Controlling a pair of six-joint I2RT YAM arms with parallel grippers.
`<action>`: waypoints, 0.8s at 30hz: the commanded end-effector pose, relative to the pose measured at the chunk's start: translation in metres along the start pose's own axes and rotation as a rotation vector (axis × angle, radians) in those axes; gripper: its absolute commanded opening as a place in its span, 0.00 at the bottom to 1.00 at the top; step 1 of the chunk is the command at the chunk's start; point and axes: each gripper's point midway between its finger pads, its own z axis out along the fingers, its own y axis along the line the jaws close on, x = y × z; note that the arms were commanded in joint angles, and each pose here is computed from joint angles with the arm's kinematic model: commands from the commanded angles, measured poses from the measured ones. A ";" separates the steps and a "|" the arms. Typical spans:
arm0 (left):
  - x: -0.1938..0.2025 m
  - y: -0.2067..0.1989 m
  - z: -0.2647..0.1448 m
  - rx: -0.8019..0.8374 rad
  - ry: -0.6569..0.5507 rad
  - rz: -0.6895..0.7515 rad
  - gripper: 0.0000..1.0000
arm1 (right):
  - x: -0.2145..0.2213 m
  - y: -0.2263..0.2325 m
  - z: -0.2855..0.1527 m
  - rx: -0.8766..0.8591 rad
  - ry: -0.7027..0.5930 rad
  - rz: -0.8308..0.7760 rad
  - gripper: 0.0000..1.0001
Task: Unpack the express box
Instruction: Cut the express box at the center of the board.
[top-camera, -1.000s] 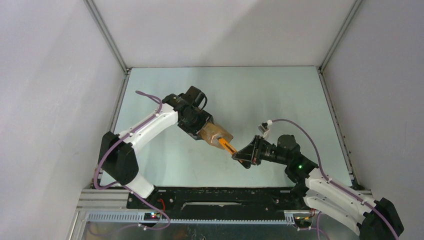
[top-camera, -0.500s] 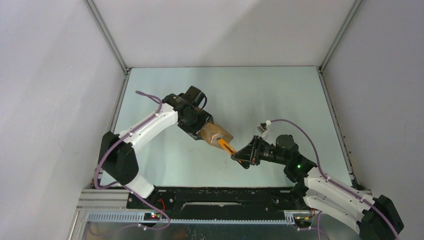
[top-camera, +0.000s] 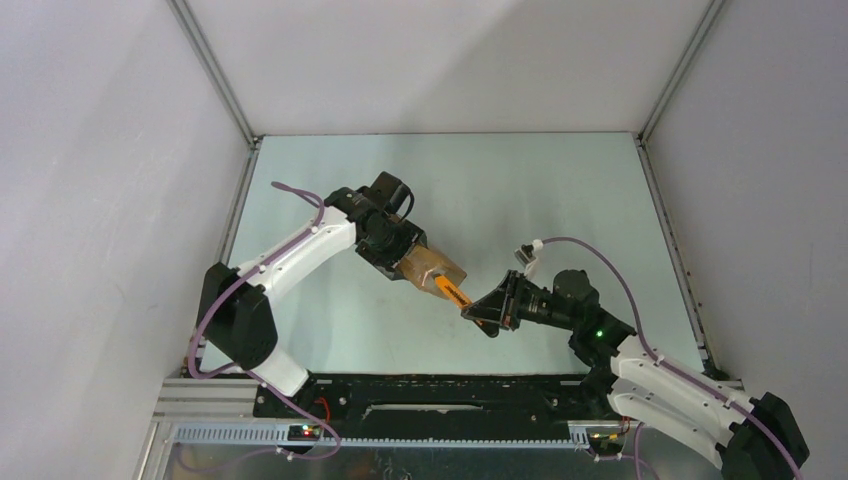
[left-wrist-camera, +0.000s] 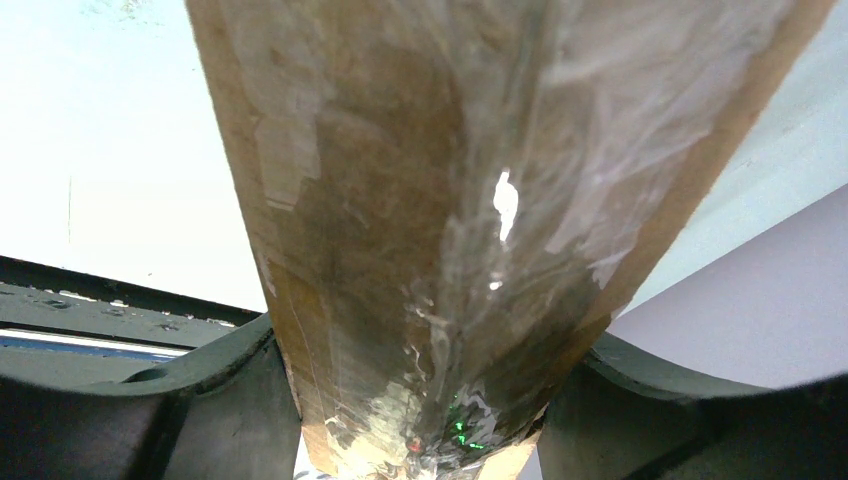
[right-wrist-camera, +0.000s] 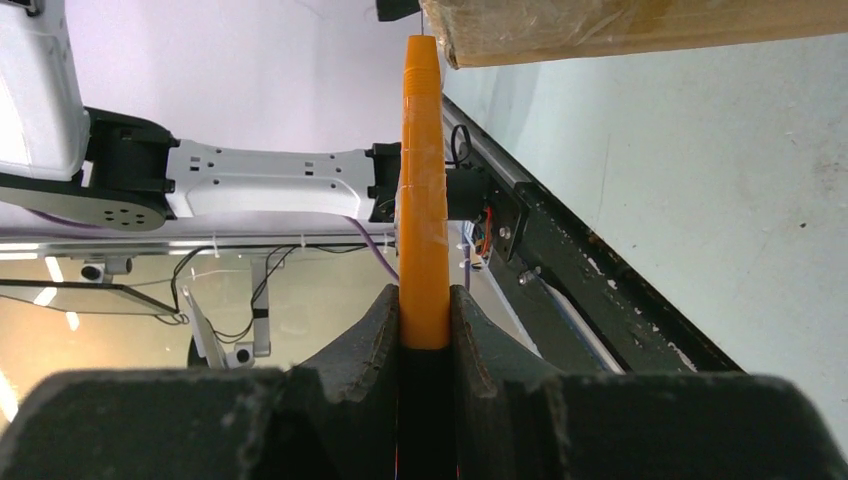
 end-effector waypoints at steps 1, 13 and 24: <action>0.009 0.001 -0.008 -0.024 0.046 -0.017 0.17 | -0.010 0.019 0.004 -0.035 -0.031 -0.055 0.00; 0.010 0.001 -0.007 -0.020 0.052 -0.015 0.17 | -0.010 0.017 0.010 -0.032 -0.036 -0.066 0.00; 0.007 0.005 -0.010 -0.044 0.028 0.002 0.17 | -0.002 0.020 0.013 0.021 0.023 -0.101 0.00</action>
